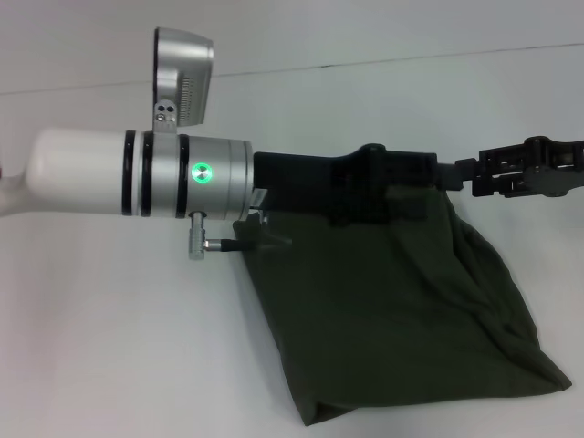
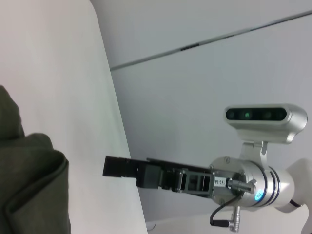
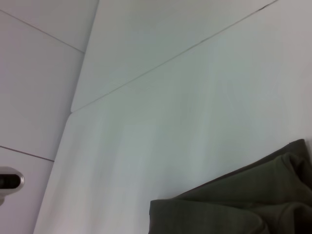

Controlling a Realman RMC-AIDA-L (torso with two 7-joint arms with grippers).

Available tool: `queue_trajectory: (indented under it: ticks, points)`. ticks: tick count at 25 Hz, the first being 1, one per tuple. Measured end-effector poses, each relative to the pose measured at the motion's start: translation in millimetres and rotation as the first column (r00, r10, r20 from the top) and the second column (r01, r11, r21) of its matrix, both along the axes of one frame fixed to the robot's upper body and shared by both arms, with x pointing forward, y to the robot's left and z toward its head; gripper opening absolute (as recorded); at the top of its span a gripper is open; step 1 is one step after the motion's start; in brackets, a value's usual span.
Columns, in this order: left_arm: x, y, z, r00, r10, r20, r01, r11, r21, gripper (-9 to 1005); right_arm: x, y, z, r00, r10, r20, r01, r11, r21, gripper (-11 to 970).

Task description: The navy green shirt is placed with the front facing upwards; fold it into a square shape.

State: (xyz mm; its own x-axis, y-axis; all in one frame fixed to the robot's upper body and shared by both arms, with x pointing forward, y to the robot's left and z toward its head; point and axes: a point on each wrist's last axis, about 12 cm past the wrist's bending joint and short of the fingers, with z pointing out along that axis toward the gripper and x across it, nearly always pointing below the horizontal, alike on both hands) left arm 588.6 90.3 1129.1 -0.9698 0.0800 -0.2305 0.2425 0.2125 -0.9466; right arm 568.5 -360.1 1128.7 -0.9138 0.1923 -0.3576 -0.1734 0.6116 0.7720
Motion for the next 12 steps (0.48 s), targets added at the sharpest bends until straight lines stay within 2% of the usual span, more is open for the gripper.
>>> queue_trajectory:
  ticks: [7, 12]
  points:
    - [1.3, 25.1, 6.0, 0.999, 0.014, 0.046, -0.014, 1.0, -0.017, 671, 1.3, 1.5, 0.5, 1.0, 0.004, -0.002, -0.004, 1.0, -0.001, 627]
    - [-0.9, 60.0, 9.0, 0.998, 0.021, 0.055, -0.022, 0.999, 0.026, 897, 2.6, 1.0, -0.3, 0.999, 0.022, -0.037, -0.024, 0.998, -0.054, 626]
